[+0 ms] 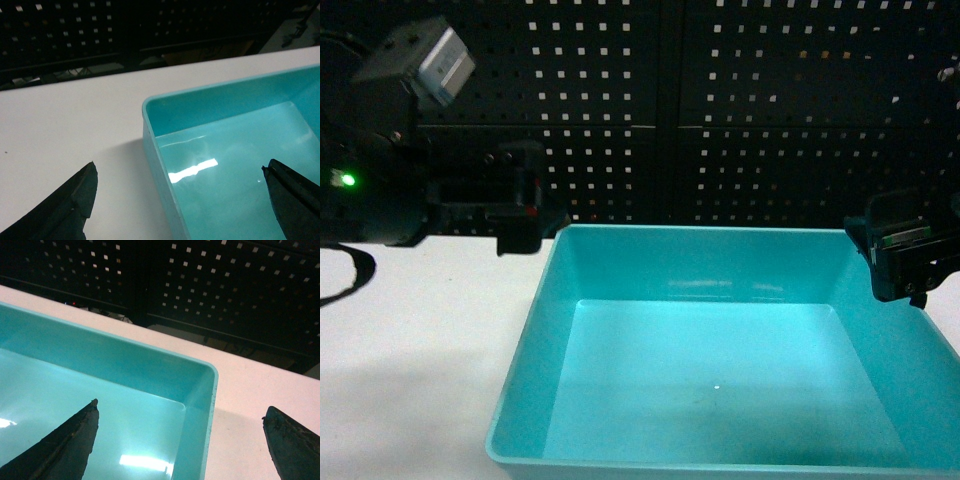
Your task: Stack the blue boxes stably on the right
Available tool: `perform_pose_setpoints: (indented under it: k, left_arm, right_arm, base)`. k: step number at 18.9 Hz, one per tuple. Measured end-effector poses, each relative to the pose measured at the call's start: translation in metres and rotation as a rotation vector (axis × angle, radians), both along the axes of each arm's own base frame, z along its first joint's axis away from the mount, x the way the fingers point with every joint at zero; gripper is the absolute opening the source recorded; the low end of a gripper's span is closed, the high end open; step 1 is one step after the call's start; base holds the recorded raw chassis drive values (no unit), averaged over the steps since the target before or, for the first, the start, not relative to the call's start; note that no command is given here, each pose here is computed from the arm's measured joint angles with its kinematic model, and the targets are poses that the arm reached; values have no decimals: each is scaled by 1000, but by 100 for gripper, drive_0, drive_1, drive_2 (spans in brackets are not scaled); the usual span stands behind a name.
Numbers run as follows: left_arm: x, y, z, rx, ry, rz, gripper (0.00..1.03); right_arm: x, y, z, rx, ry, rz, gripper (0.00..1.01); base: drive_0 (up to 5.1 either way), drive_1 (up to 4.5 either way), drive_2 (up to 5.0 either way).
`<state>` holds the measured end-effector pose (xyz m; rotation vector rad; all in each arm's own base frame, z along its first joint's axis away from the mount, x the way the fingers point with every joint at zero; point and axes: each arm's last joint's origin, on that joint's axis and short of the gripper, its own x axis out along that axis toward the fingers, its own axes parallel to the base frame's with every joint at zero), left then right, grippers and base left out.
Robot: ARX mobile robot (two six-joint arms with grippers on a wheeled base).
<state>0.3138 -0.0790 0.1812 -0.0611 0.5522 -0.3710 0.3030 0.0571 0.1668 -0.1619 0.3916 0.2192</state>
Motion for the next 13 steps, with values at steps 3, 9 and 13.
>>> perform_pose_setpoints:
  k: [3, 9, 13]
  left_arm:
    - [11, -5, -25, -11, 119, 5, 98]
    - [28, -9, -61, -30, 259, 41, 98]
    - [24, -22, -65, 4, 265, 31, 98]
  right_arm:
    - [11, 2, -21, -28, 66, -3, 98]
    - [30, -1, -54, -55, 163, -20, 98]
    - [32, -22, -73, -58, 213, -87, 98]
  base:
    - [0, 0, 0]
    - [0, 0, 0]
    - [0, 0, 0]
